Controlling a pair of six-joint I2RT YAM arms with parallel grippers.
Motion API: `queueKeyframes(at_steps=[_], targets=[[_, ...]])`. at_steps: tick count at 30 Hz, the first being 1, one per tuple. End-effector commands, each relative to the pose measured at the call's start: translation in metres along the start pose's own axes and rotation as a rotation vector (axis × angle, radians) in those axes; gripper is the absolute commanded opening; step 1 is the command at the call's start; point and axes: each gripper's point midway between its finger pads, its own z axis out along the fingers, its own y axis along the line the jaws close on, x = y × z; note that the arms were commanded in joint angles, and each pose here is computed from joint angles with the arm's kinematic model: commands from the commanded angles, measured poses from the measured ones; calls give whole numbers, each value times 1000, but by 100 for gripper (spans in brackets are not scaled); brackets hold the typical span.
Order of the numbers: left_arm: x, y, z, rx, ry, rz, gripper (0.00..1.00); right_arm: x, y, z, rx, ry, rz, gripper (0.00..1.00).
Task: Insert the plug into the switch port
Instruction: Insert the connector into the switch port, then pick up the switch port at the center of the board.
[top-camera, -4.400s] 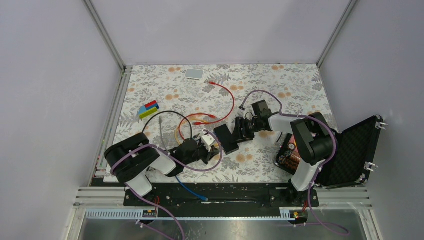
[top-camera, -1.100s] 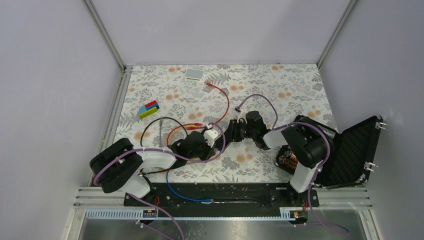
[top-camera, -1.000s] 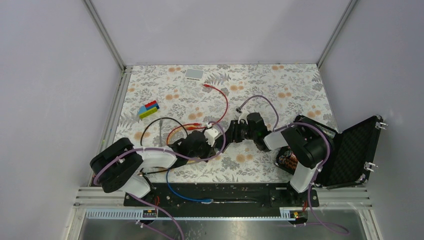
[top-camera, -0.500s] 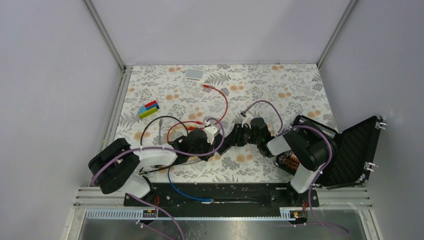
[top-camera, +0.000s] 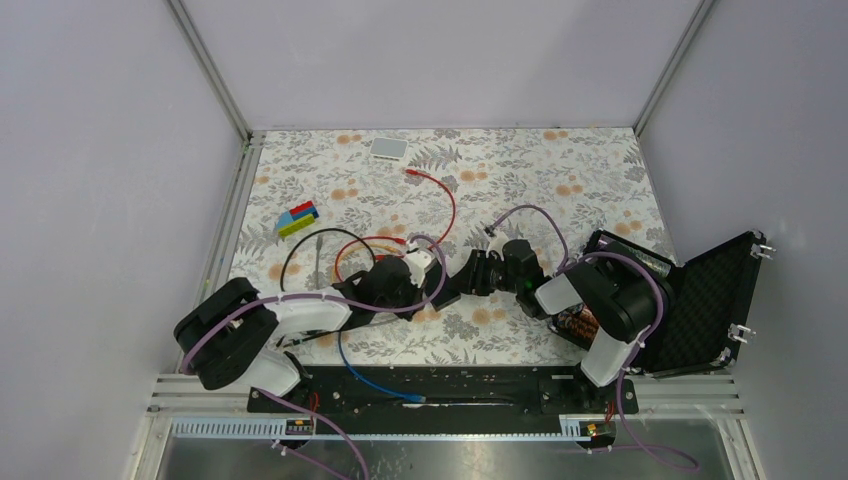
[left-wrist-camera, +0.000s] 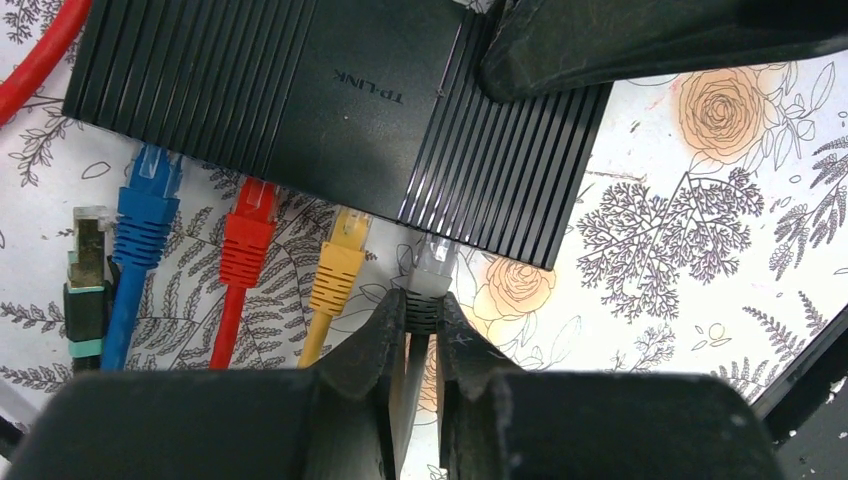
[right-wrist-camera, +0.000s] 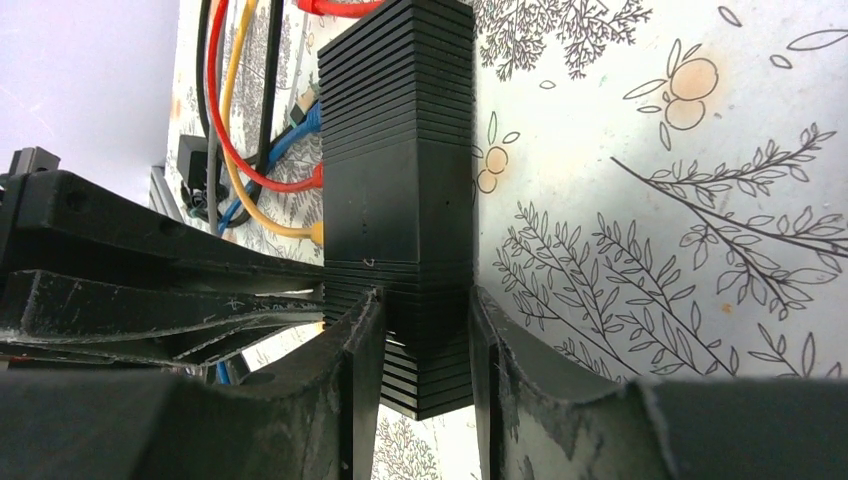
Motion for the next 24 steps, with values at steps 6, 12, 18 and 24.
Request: queueKeyframes(at_steps=[6, 12, 18, 24], targets=[[-146, -43, -1, 179, -548, 14, 0, 174, 45, -43, -127, 677, 256, 23], [-149, -30, 0, 113, -521, 10, 0, 184, 45, -43, -104, 663, 266, 22], [-122, -20, -14, 76, -449, 12, 0, 168, 43, -35, -64, 543, 290, 34], [-84, -8, -36, 40, -411, 12, 13, 132, 48, -24, -1, 380, 263, 50]])
